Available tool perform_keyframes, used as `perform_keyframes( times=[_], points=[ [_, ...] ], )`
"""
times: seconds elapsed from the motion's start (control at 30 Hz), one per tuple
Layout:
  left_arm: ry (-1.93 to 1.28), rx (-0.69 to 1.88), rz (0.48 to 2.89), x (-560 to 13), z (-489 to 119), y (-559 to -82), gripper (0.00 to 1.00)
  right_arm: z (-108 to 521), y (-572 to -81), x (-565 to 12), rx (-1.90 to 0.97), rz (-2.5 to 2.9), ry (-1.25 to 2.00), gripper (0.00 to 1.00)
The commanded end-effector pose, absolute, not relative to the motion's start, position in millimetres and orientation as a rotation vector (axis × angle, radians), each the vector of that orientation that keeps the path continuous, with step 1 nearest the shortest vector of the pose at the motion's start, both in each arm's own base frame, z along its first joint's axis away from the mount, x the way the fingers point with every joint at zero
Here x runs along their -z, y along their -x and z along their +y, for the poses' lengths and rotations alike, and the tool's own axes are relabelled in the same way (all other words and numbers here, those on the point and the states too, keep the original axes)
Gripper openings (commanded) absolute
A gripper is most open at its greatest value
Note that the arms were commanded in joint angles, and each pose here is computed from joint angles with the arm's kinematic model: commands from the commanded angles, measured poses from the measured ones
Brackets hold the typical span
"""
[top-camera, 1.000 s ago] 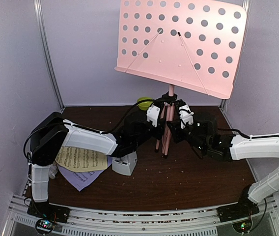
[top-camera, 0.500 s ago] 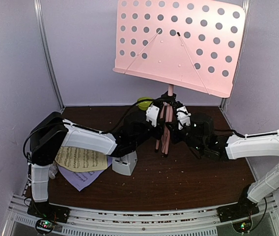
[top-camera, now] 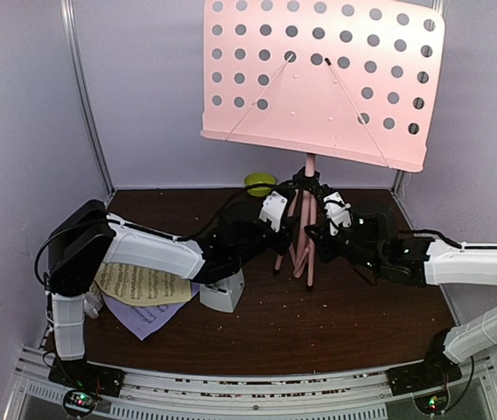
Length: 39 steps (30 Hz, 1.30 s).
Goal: Set up the instrument practice props
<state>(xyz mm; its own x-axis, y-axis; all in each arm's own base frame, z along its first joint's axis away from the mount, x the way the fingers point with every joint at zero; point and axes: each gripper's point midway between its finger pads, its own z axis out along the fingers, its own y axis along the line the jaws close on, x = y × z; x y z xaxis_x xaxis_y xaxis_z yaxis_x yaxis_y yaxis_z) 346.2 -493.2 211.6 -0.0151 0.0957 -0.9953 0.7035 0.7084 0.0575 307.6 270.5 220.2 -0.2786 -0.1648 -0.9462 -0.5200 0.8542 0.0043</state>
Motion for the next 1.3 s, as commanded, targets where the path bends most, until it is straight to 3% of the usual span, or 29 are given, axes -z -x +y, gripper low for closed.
perform_keyframes(
  times=[0.0,0.67,1.03,1.27],
  points=[
    [-0.655,0.348,1.607,-199.6,-450.1,-371.7,0.0,227.5,-318.4,-248.2,-0.284,1.796,0.359,0.0],
    [-0.744,0.144,1.614,-198.3,-412.3,-378.7,0.0,181.2,-301.8,-252.7,-0.148,1.87,0.396,0.0],
    [-0.825,0.088,1.596,-195.7,-411.7,-377.6,0.0,167.2,-296.2,-220.2,-0.086,1.941,0.374,0.0],
    [-0.785,0.099,1.616,-205.8,-403.9,-403.0,0.0,175.0,-314.5,-253.3,-0.067,1.884,0.349,0.0]
  ],
)
